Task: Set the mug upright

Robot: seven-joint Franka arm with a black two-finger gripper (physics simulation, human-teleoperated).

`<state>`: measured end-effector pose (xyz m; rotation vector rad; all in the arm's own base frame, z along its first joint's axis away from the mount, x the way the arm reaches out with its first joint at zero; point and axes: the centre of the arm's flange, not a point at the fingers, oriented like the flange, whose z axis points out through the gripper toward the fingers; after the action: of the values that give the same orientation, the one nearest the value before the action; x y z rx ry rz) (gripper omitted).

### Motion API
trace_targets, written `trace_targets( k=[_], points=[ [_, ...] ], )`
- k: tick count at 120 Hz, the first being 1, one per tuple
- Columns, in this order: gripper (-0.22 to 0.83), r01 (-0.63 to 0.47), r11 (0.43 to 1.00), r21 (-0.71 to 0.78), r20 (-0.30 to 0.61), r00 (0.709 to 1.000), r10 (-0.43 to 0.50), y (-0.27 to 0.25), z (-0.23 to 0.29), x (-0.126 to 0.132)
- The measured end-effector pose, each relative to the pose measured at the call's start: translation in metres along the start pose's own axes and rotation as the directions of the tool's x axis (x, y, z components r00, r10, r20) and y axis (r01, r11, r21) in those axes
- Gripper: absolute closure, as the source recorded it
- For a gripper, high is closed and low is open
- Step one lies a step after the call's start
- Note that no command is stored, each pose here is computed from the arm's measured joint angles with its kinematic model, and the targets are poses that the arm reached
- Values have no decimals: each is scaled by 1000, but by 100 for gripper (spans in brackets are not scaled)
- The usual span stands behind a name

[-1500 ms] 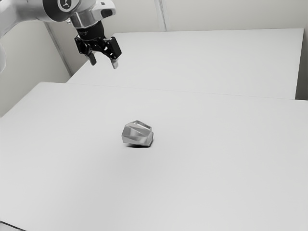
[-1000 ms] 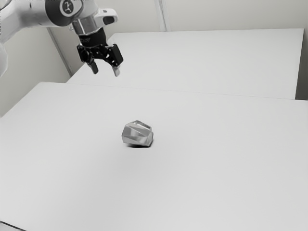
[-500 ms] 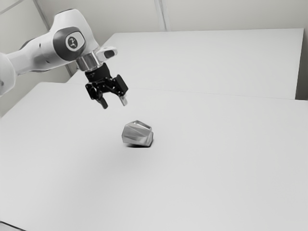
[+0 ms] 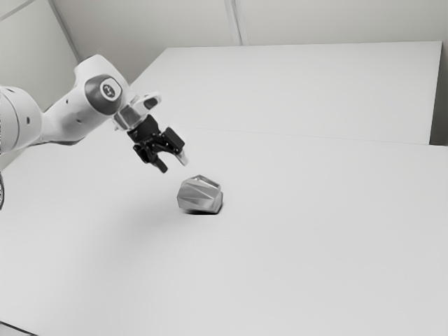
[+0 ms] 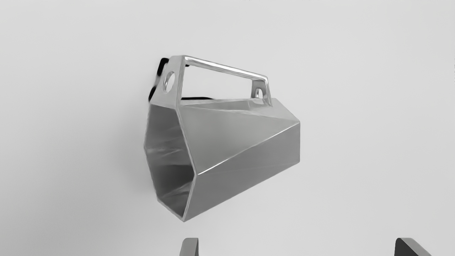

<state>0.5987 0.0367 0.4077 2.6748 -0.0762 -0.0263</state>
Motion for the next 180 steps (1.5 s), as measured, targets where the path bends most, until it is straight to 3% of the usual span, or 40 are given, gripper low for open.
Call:
trace_targets(
  k=[24,64,132,140,162,180],
  points=[
    [0,-71,995,-63,-37,997,68,-40,17,14],
    [0,-175,973,-154,-63,984,167,-76,40,14],
    [1,-191,865,-463,-84,982,172,-78,94,2],
    [10,-190,855,-483,-78,982,174,-77,99,0],
    [50,-203,840,-504,-78,979,191,-74,99,-2],
    [66,-221,835,-505,-84,975,207,-70,96,-1]
  ],
)
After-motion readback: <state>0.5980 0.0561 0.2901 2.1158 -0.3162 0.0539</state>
